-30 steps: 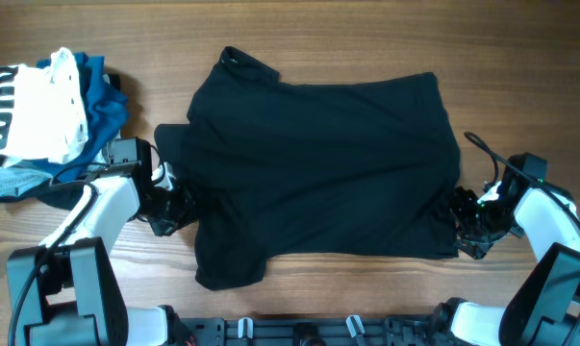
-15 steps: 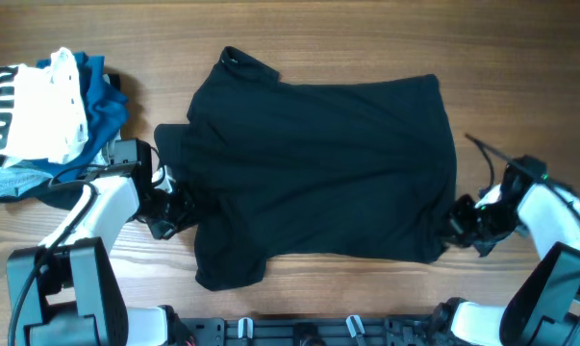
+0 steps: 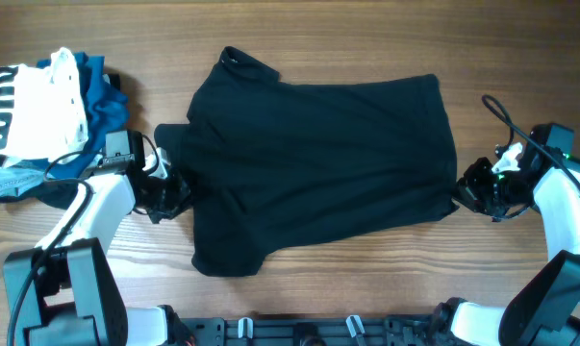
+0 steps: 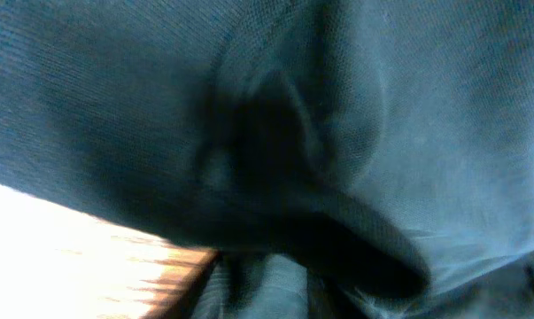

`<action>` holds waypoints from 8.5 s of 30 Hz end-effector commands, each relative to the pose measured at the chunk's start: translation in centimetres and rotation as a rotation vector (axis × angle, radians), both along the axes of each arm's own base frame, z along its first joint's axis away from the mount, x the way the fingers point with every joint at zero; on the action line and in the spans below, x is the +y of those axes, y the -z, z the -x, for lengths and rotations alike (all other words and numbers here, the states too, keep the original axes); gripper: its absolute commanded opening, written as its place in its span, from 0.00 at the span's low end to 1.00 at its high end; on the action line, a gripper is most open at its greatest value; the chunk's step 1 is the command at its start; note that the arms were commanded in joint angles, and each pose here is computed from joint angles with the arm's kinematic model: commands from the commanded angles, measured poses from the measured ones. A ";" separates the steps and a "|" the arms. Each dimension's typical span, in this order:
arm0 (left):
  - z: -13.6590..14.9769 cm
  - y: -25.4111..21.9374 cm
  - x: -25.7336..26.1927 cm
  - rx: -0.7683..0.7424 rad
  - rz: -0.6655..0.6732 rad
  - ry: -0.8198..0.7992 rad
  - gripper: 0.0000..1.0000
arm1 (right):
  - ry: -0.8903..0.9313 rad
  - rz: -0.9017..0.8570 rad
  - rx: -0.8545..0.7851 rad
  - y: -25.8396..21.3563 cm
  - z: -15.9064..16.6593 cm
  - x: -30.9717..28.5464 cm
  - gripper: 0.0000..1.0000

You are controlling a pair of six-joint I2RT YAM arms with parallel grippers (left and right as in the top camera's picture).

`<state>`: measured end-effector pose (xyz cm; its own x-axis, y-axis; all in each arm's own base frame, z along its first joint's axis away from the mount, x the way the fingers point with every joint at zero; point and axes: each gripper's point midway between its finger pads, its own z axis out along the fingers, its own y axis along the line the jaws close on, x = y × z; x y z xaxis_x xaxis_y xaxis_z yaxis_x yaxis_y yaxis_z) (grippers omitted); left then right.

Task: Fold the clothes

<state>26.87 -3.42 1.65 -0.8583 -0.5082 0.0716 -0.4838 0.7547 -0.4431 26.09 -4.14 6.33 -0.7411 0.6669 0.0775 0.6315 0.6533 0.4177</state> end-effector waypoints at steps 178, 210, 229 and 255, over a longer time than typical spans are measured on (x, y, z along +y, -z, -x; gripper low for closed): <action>-2.2 -7.9 -0.4 -0.258 -0.139 0.090 0.04 | -0.078 -0.031 -0.058 2.6 0.8 1.8 0.04; -1.9 -10.0 -0.4 -0.306 -0.144 0.087 0.04 | 0.010 -0.037 -0.061 5.9 1.7 2.8 0.34; -1.6 -9.9 -0.5 -0.293 -0.143 0.088 0.04 | -0.063 -0.014 -0.076 4.7 1.6 2.7 0.04; -1.6 -13.3 1.0 -0.392 -0.242 0.053 0.04 | -0.001 0.085 -0.165 -4.9 -1.4 0.3 0.04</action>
<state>26.68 -2.93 14.64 -0.8386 -0.4304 -0.3339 -0.2826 0.8678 -0.4088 25.96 -3.97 10.20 -0.7603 0.6456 -0.0710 0.5700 0.7157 0.4036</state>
